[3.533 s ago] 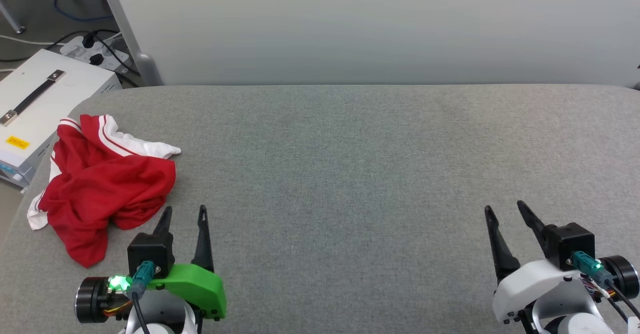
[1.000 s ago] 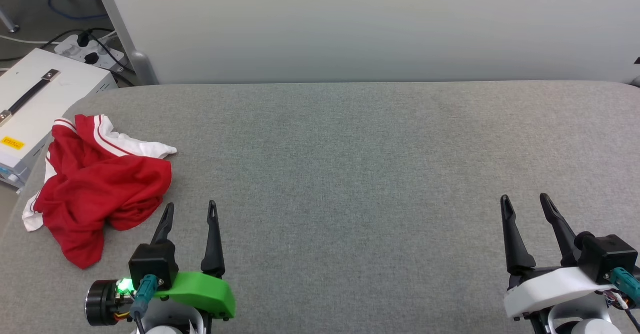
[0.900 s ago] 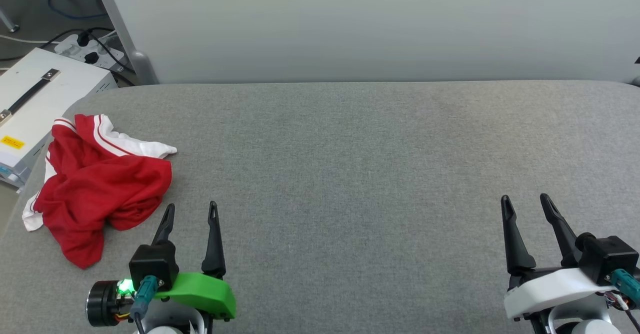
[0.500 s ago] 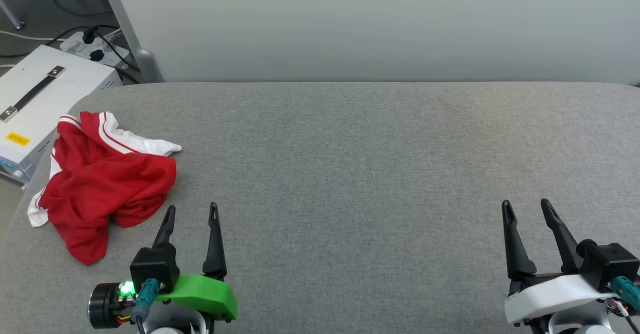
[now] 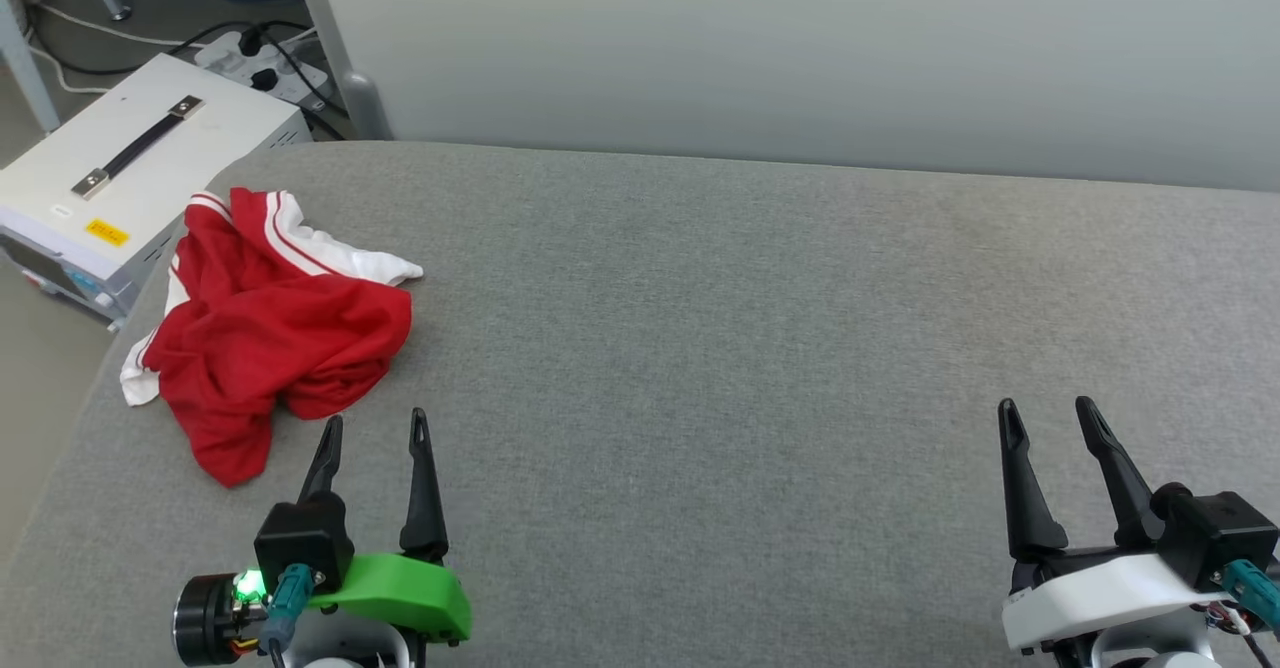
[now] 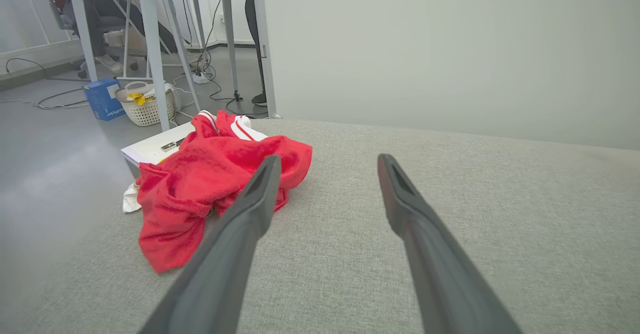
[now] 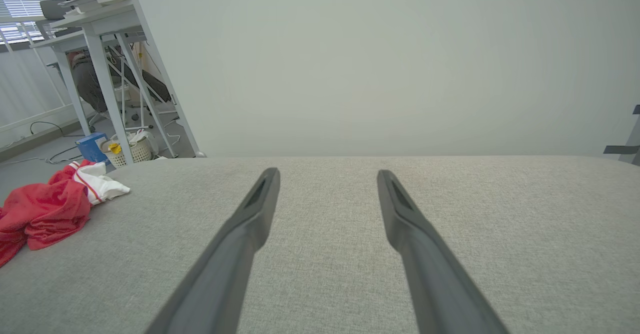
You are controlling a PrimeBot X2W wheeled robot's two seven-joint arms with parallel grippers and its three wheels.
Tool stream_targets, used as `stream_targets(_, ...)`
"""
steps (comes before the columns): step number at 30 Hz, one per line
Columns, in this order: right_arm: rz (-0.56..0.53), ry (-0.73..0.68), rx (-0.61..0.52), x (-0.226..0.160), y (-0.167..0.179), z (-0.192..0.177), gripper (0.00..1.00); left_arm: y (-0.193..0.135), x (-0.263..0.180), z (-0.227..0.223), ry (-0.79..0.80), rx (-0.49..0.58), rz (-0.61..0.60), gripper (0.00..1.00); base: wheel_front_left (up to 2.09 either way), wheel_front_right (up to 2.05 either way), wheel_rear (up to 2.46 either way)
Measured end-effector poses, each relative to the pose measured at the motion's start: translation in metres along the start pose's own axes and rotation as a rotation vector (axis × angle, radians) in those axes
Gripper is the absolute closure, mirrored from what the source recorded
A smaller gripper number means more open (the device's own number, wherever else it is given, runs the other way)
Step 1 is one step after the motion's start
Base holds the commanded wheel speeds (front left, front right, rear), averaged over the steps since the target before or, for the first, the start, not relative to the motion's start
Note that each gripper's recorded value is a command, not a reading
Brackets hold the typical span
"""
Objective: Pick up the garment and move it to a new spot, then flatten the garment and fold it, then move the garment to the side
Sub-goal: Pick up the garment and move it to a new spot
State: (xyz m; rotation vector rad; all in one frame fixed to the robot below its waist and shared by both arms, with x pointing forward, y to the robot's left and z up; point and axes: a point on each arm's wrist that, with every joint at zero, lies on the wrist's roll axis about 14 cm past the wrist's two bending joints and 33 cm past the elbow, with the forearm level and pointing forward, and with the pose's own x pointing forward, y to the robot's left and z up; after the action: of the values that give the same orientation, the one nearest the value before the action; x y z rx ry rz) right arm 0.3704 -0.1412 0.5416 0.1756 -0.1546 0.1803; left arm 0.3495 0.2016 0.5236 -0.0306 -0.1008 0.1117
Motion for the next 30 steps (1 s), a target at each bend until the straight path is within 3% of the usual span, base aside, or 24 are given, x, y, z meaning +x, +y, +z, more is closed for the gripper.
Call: stream_targets(30,0.334,0.053,0.090,0.041,0.111,-0.034,0.00,0.107,-0.069,-0.002,0.005,0.007,0.373,0.00,0.00,0.00,0.00)
